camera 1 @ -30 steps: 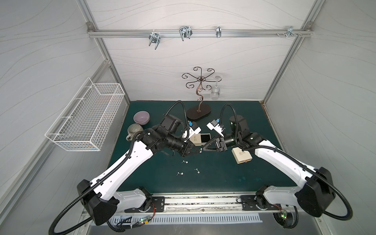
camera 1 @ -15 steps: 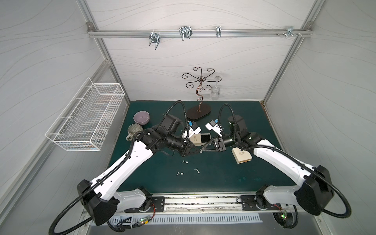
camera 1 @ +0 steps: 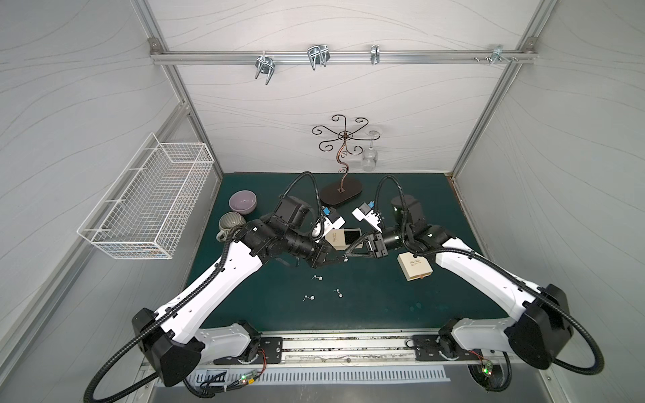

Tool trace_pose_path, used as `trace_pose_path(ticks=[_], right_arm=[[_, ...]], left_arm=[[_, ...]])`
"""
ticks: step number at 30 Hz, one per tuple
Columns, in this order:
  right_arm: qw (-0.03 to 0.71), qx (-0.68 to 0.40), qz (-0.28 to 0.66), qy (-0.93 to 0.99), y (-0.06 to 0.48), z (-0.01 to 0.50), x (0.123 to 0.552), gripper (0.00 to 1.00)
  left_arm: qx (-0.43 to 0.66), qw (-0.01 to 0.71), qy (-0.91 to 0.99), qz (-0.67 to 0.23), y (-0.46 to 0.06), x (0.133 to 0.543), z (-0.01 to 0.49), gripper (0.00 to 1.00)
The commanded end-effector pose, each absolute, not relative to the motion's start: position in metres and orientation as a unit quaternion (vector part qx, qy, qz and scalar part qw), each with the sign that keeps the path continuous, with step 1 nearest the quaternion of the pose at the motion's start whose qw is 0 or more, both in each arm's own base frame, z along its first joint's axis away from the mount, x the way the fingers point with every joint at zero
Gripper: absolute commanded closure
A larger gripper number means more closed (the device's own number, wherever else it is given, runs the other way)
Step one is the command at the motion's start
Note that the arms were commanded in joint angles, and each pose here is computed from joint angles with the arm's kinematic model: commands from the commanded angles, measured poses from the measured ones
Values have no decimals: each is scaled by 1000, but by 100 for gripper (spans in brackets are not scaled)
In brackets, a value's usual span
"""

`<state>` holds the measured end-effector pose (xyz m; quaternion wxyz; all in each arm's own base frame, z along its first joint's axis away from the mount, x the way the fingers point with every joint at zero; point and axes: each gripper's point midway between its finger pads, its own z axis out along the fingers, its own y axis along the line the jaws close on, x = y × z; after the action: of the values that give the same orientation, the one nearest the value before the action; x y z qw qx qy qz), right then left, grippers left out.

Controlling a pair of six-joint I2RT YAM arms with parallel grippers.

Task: Place the earrings into the drawer-style jewelry box
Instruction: Pick up the earring from the center of the board.

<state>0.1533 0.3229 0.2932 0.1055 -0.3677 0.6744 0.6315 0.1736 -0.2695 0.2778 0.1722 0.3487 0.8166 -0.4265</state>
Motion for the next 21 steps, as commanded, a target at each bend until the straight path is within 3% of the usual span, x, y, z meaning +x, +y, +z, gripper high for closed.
trace_pose_path(ticks=[1,21], right_arm=[[109,-377,634,667,326,297,152,77],[106,-378,635,666,327,295,152,83]], left_arm=[[362,214,797,-433,-272,180,297,100],[356,217,800,-431,-270,182,296,100]])
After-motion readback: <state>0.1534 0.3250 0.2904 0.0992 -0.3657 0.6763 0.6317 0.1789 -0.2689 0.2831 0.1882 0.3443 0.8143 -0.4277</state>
